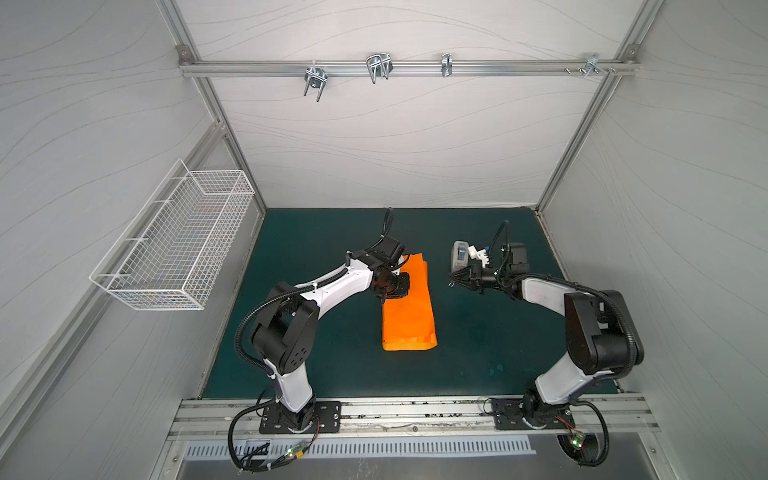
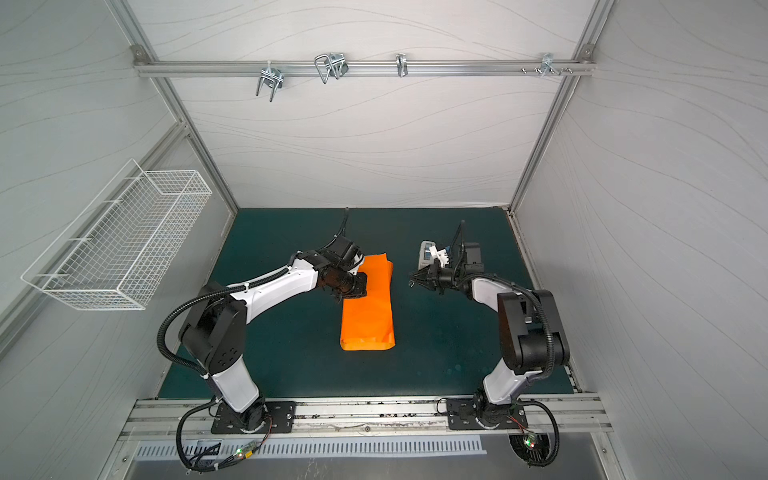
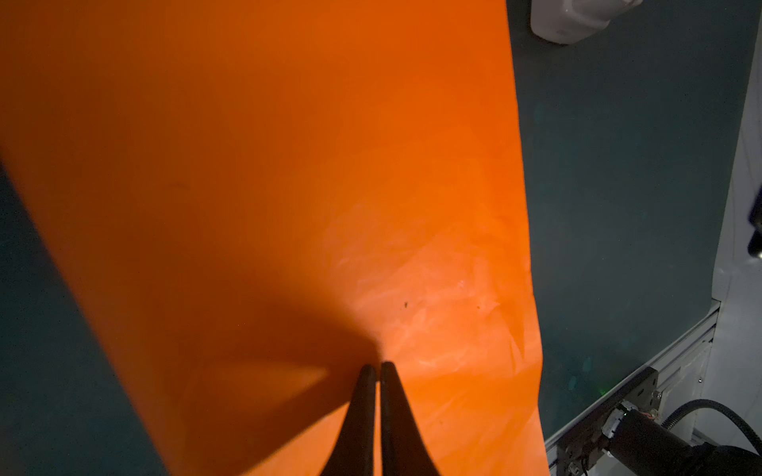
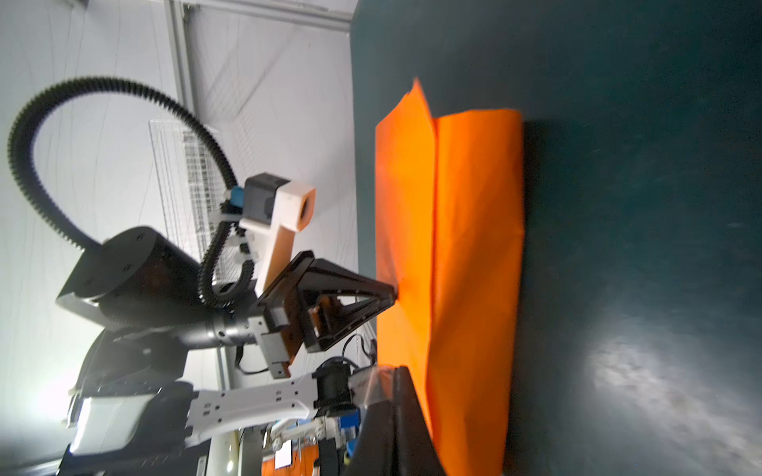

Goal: Wrap a gift box in wrapping paper
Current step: Tear off the tape with the cutter, then wrap the gift box with the wrapping paper.

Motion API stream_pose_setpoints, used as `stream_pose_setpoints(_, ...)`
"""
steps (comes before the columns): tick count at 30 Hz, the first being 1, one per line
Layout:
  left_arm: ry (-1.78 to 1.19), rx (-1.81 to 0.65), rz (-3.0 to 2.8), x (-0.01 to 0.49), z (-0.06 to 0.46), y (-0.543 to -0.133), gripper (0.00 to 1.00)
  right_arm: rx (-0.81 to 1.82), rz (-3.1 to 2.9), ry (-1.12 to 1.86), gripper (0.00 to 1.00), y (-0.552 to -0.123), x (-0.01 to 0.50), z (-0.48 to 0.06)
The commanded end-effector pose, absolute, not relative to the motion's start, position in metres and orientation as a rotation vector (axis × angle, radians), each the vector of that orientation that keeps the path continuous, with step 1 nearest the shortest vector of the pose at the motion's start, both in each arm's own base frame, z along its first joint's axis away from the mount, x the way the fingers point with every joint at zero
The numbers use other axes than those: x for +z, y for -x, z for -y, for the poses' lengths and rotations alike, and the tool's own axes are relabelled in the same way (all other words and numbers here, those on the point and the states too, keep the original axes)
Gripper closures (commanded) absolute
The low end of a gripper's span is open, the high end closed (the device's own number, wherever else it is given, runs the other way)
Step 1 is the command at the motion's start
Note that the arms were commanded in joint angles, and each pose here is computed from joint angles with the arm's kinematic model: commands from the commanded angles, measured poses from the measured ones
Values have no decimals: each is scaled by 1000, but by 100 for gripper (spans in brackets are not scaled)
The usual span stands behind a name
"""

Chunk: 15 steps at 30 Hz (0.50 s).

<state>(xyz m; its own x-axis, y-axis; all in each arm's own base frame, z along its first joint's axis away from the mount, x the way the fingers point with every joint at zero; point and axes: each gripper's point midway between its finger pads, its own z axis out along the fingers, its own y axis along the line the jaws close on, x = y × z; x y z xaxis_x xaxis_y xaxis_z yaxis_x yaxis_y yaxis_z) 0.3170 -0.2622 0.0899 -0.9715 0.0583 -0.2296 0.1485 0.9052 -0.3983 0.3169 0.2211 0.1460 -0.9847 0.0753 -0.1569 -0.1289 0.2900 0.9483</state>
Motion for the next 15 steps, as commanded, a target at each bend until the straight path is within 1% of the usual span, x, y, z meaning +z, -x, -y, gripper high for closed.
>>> stream_pose_setpoints(1,-153,-513,-2922,74,249,-312,91,1869,-2347,313,100,-289,172,-247)
stream_pose_setpoints(5,-157,-517,-2923,73,250,-311,91,1839,-2369,411,100,-278,174,-264)
stream_pose_setpoints(8,-153,-526,-2918,74,250,-312,91,1829,-2378,425,96,-277,172,-269)
stream_pose_setpoints(9,-155,-529,-2917,74,251,-312,91,1822,-2387,418,94,-277,169,-269)
stream_pose_setpoints(10,-154,-531,-2917,73,252,-312,91,1817,-2393,412,89,-278,167,-269)
stream_pose_setpoints(12,-154,-532,-2915,73,252,-312,91,1812,-2401,404,85,-280,163,-269)
stream_pose_setpoints(15,-153,-532,-2917,72,251,-312,91,1794,-2412,391,74,-282,159,-269)
